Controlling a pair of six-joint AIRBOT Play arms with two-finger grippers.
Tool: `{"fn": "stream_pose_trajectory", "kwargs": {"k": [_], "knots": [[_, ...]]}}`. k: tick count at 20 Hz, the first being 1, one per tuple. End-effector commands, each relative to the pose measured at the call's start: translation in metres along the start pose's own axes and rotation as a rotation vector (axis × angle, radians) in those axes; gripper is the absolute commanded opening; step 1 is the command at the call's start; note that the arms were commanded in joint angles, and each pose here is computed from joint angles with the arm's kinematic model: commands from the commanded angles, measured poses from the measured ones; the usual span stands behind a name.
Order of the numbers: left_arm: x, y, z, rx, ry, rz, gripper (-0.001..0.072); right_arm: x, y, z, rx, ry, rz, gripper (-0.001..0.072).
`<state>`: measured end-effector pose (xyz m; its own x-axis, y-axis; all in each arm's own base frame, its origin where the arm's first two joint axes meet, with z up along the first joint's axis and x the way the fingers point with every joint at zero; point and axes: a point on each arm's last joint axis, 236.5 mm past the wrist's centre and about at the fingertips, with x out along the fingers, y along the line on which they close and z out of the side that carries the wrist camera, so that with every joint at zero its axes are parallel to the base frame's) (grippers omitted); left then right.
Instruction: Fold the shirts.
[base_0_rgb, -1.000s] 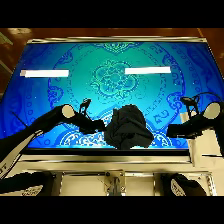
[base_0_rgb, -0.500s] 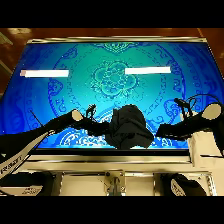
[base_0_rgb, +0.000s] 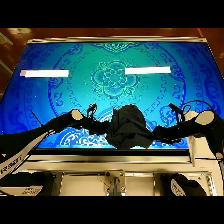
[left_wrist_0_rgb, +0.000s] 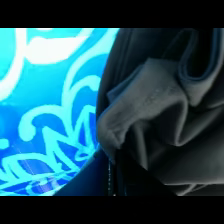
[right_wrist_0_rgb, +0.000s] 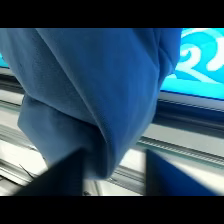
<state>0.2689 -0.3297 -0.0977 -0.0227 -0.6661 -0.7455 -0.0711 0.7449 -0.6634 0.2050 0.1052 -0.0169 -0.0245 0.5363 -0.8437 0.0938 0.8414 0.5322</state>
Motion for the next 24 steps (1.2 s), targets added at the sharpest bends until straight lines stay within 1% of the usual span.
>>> {"fn": "stream_pose_trajectory", "kwargs": {"k": [1,2,3,5,8,10,13,15,17,19,21,23,24], "knots": [[-0.014,-0.020,0.008,0.065,-0.035,-0.038,0.0039,0.018,0.001,0.003,0.048,-0.034,0.050,0.0102],[-0.023,-0.028,0.013,0.088,-0.059,-0.052,0.0038,0.017,0.001,0.006,0.045,-0.046,0.050,0.0053],[-0.035,-0.038,0.020,0.121,-0.092,-0.066,0.0038,0.015,0.002,0.009,0.036,-0.055,0.049,0.0053],[-0.071,-0.064,0.037,0.200,-0.186,-0.103,0.0038,0.000,0.016,0.022,-0.071,-0.096,0.070,0.0052],[-0.164,-0.119,0.068,0.336,-0.413,-0.173,0.0038,-0.059,0.062,0.065,-0.272,-0.269,0.101,0.0052],[-0.252,-0.167,0.075,0.426,-0.606,-0.256,0.0038,-0.124,0.115,0.092,-0.411,-0.446,0.146,0.0052],[-0.403,-0.246,0.043,0.590,-0.943,-0.407,0.0038,-0.240,0.212,0.095,-0.626,-0.738,0.260,0.0052],[-0.493,-0.284,-0.004,0.712,-1.153,-0.489,0.0038,-0.307,0.257,0.075,-0.761,-0.909,0.263,0.0052],[-0.557,-0.302,-0.052,0.793,-1.308,-0.537,0.0038,-0.351,0.283,0.052,-0.847,-1.019,0.241,0.0052],[-0.590,-0.303,-0.087,0.852,-1.406,-0.521,0.0038,-0.374,0.296,0.034,-0.858,-1.072,0.243,0.0052],[-0.594,-0.294,-0.102,0.858,-1.414,-0.478,0.0038,-0.377,0.301,0.017,-0.867,-1.061,0.246,0.0052],[-0.567,-0.273,-0.104,0.843,-1.308,-0.364,0.0038,-0.369,0.294,0.004,-0.854,-1.018,0.218,0.0052],[-0.548,-0.256,-0.098,0.817,-1.232,-0.276,0.0038,-0.360,0.287,-0.002,-0.831,-0.970,0.200,0.0052]]}}
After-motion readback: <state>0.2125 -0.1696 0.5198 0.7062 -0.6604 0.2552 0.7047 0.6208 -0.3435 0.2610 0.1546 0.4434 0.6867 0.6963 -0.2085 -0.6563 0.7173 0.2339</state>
